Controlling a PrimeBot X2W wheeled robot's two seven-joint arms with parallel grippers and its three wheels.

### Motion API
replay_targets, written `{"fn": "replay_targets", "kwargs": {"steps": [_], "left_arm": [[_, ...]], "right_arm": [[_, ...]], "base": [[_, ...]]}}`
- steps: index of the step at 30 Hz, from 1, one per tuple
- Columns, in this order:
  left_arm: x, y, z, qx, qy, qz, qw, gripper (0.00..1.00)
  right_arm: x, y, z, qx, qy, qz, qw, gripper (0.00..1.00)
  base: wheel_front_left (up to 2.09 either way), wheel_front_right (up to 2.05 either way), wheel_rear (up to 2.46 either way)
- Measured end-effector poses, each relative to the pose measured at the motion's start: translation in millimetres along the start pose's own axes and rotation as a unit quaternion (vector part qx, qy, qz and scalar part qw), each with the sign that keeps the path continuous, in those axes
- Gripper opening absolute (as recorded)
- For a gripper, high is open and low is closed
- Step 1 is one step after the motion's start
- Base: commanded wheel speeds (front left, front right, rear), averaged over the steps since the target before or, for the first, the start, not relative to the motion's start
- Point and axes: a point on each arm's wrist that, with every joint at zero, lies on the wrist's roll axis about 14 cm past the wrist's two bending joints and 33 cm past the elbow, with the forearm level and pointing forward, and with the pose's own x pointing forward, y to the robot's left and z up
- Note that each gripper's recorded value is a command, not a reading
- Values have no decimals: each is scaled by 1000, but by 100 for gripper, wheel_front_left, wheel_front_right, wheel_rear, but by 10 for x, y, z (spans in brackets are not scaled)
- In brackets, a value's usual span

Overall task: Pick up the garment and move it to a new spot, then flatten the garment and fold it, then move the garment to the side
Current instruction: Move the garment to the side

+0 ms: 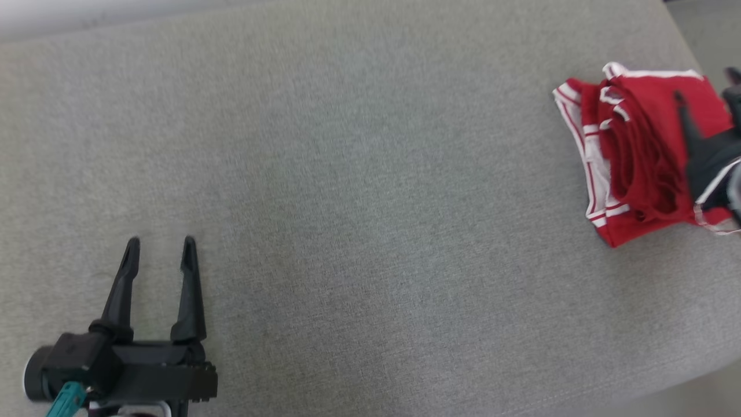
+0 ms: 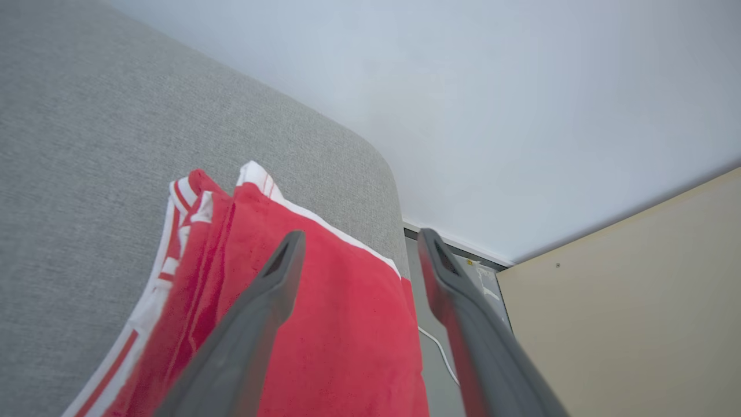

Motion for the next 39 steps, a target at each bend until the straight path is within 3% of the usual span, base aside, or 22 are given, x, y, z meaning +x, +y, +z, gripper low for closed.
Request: {"fn": "replay_targets", "kwargs": {"steps": [6, 17, 24, 30, 39], "left_arm": [[-176, 59, 145, -10, -7, 25, 1000, 100], [-601, 219, 457, -5, -29, 70, 997, 100], [-890, 345, 555, 6, -34, 98, 995, 100], [-1129, 496, 517, 15, -23, 125, 992, 100], [-1254, 495, 488, 16, -18, 133, 991, 100]], "right_arm": [[-165, 413, 381, 93, -92, 24, 991, 100], [-792, 734, 829, 210, -210, 50, 954, 100], [-1112, 1053, 771, 261, -227, 72, 935, 100], [-1241, 1377, 678, 290, -216, 92, 928, 100], [-1308, 1475, 644, 322, -211, 93, 918, 100]], "base": [[0, 0, 0], [0, 0, 0], [0, 0, 0], [0, 0, 0], [0, 0, 0]]}}
